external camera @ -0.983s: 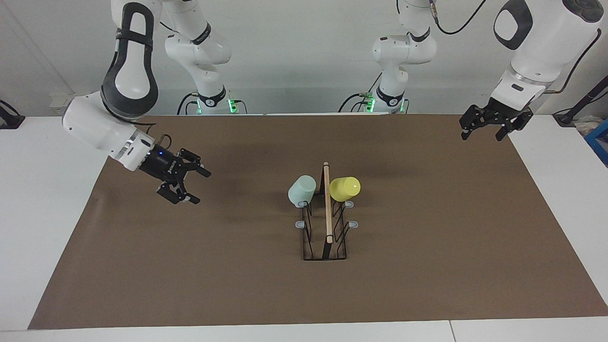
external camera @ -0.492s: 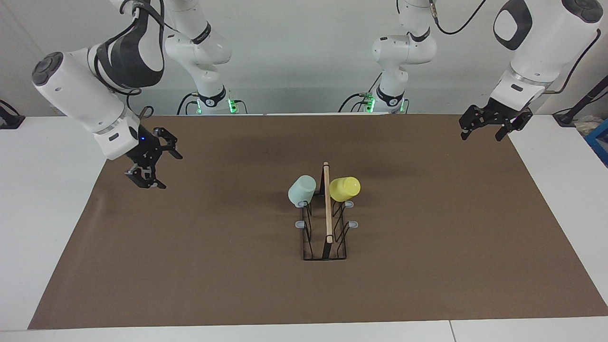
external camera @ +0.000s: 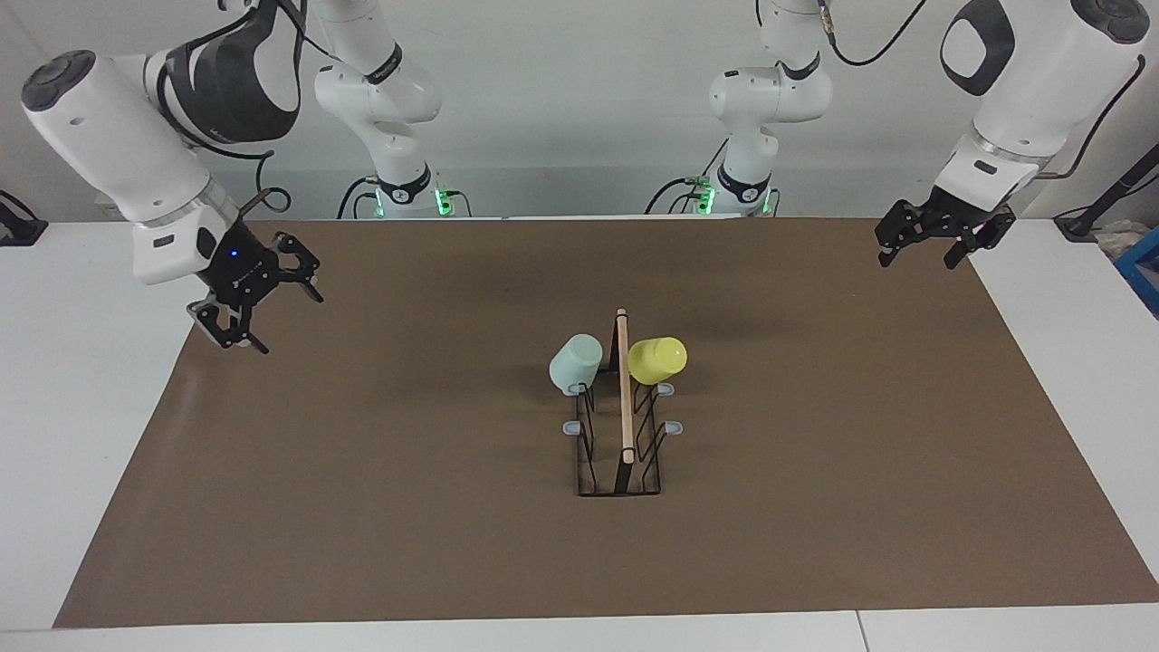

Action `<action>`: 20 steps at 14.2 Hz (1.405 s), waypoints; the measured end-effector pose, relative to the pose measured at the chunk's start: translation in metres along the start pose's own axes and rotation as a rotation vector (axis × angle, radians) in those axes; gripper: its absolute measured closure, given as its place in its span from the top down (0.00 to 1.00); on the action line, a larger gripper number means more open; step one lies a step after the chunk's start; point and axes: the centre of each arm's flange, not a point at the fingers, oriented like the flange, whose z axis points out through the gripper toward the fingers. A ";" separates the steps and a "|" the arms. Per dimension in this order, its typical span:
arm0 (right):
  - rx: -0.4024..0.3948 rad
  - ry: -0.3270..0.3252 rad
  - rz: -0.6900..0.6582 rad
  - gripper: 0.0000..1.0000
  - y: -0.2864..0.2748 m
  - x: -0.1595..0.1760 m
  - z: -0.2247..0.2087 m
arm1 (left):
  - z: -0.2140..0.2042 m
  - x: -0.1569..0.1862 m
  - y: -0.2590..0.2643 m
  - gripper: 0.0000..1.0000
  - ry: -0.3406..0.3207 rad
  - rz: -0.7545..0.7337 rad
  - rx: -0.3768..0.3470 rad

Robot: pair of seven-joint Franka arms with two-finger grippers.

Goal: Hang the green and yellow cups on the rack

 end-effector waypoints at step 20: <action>-0.029 -0.158 0.733 1.00 -0.054 0.025 -0.040 | -0.009 -0.004 0.000 1.00 0.015 0.001 0.001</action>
